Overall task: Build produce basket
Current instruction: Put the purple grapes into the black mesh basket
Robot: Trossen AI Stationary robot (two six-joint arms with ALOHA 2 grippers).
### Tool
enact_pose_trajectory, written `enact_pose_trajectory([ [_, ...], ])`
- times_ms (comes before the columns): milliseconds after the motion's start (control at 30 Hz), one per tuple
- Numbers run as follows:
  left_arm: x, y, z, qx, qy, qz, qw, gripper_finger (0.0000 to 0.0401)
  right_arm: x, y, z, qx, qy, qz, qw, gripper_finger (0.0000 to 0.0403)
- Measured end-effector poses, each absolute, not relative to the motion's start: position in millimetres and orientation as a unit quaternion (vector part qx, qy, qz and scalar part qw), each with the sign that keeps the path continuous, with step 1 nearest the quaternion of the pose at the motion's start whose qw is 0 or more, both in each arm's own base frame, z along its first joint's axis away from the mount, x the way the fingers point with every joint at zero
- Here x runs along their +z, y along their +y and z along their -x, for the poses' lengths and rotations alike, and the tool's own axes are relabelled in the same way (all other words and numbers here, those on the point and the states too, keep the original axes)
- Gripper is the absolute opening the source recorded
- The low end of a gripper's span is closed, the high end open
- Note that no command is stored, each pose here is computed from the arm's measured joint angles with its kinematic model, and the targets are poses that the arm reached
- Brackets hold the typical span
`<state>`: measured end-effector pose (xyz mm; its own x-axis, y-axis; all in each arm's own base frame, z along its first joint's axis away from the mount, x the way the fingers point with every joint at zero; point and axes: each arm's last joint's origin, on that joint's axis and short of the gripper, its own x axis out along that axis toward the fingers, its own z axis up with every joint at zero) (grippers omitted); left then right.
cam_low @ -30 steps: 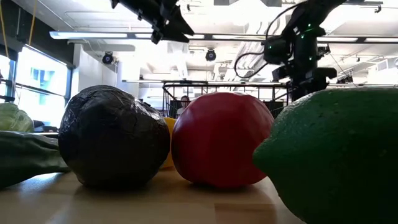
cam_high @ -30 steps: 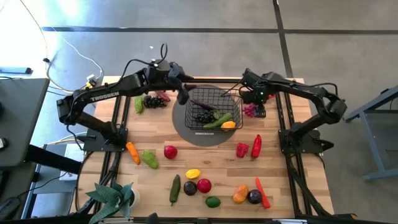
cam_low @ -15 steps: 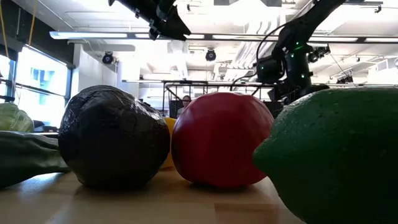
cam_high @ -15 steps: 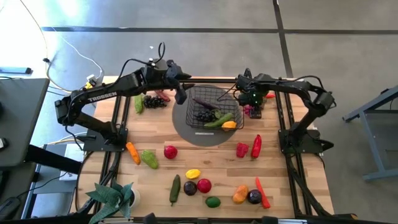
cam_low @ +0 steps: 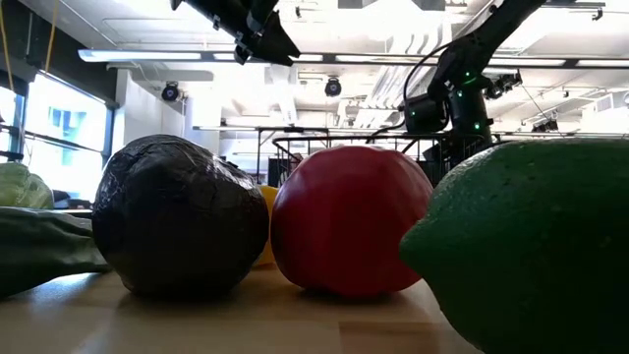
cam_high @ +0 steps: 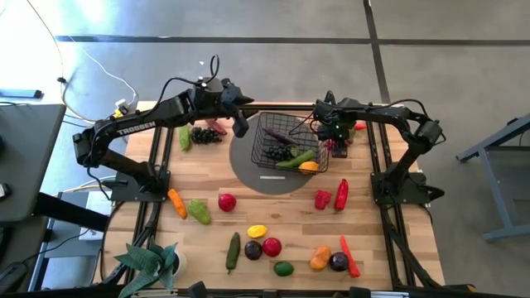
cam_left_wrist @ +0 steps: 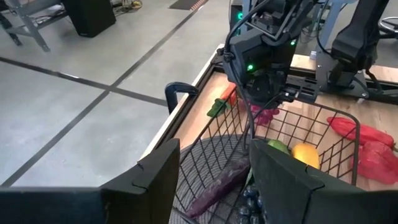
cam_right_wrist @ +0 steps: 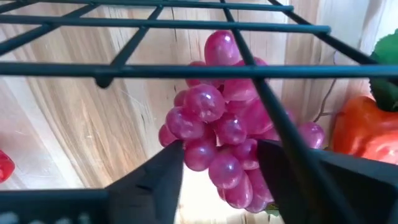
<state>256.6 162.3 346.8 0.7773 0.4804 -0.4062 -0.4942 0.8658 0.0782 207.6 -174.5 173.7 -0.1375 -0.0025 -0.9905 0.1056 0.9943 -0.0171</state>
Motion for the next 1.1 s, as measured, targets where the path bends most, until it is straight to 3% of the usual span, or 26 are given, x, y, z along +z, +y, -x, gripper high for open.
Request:
enact_pose_trajectory([
  [333,347,163,-256,0.27,0.212,0.014,0.939,0.0184,175,-170,-203,-0.029,0.763,-0.063,0.643,0.001],
  [700,347,164,-256,0.282,0.215,0.008,0.935,0.0184,197,-162,-195,-0.074,0.743,-0.1,0.658,0.0001],
  [1100,346,165,-255,0.3,0.223,-0.013,0.927,0.0184,246,-143,-172,-0.193,0.669,-0.149,0.702,0.0],
])
